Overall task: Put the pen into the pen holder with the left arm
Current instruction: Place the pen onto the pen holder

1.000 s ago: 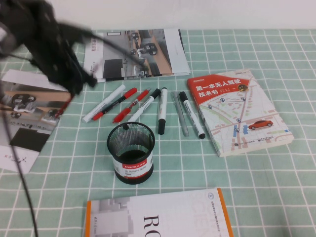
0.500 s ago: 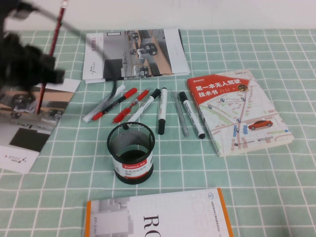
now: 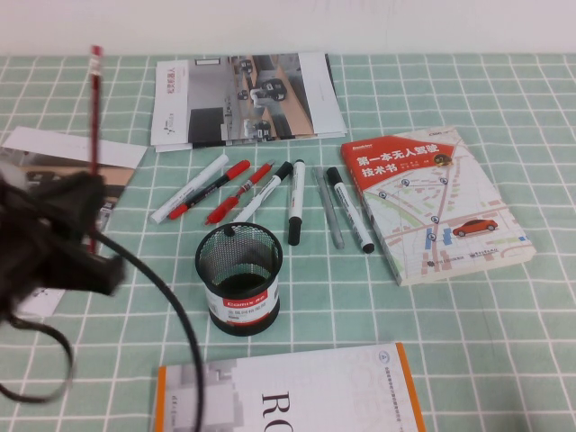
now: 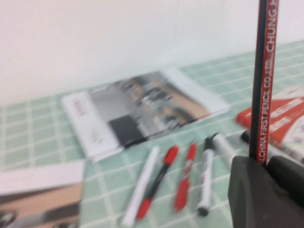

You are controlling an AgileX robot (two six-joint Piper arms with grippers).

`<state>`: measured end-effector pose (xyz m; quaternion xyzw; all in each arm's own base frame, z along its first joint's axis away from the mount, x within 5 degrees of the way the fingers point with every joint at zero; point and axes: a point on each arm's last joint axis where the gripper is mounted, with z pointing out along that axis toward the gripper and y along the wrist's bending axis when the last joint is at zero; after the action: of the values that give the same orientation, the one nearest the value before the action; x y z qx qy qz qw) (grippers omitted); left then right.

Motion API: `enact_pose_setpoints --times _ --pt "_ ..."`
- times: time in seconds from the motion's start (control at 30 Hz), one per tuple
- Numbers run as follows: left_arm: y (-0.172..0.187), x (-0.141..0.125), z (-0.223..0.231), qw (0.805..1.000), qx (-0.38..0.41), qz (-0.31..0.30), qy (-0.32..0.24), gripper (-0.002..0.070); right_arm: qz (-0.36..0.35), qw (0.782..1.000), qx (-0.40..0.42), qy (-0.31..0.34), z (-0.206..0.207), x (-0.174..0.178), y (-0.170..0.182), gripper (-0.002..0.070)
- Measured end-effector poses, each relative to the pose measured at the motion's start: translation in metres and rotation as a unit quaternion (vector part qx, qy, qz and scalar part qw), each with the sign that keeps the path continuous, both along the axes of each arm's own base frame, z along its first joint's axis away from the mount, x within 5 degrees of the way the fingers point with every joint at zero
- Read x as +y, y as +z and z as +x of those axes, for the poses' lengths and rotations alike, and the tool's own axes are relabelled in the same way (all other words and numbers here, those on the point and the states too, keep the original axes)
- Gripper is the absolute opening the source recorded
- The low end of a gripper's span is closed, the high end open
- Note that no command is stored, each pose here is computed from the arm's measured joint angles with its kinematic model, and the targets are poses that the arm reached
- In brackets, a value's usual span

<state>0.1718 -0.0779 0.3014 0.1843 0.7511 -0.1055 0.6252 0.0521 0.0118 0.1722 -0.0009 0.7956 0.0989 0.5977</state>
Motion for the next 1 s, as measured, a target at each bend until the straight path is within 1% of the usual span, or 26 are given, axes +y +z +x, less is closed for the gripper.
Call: enact_pose_setpoints --times 0.17,0.3,0.43,0.57,0.63,0.77,1.0 --pt "-0.018 -0.023 0.0 0.998 -0.05 -0.025 -0.024 0.0021 0.0 1.0 0.0 0.0 0.0 0.0 0.0 -0.002" --pt "-0.032 -0.043 0.012 0.995 -0.077 -0.049 -0.046 0.0021 0.0 1.0 0.0 0.0 0.0 0.0 0.0 -0.002" --pt "-0.05 -0.058 0.028 0.991 -0.085 -0.089 -0.047 0.0021 0.0 1.0 0.0 0.0 0.0 0.0 0.0 -0.002" --pt "-0.069 -0.069 0.041 0.987 -0.11 -0.107 -0.052 0.0021 0.0 1.0 0.0 0.0 0.0 0.0 0.0 -0.002" --pt "-0.082 -0.075 0.046 0.987 -0.111 -0.103 -0.061 0.0021 0.0 1.0 0.0 0.0 0.0 0.0 0.0 -0.002" --pt "-0.102 -0.08 0.051 0.989 -0.076 -0.11 -0.067 0.0021 0.0 1.0 0.0 0.0 0.0 0.0 0.0 -0.002" --pt "-0.107 -0.082 0.052 0.988 -0.071 -0.115 -0.067 0.0021 0.0 1.0 0.0 0.0 0.0 0.0 0.0 -0.002"
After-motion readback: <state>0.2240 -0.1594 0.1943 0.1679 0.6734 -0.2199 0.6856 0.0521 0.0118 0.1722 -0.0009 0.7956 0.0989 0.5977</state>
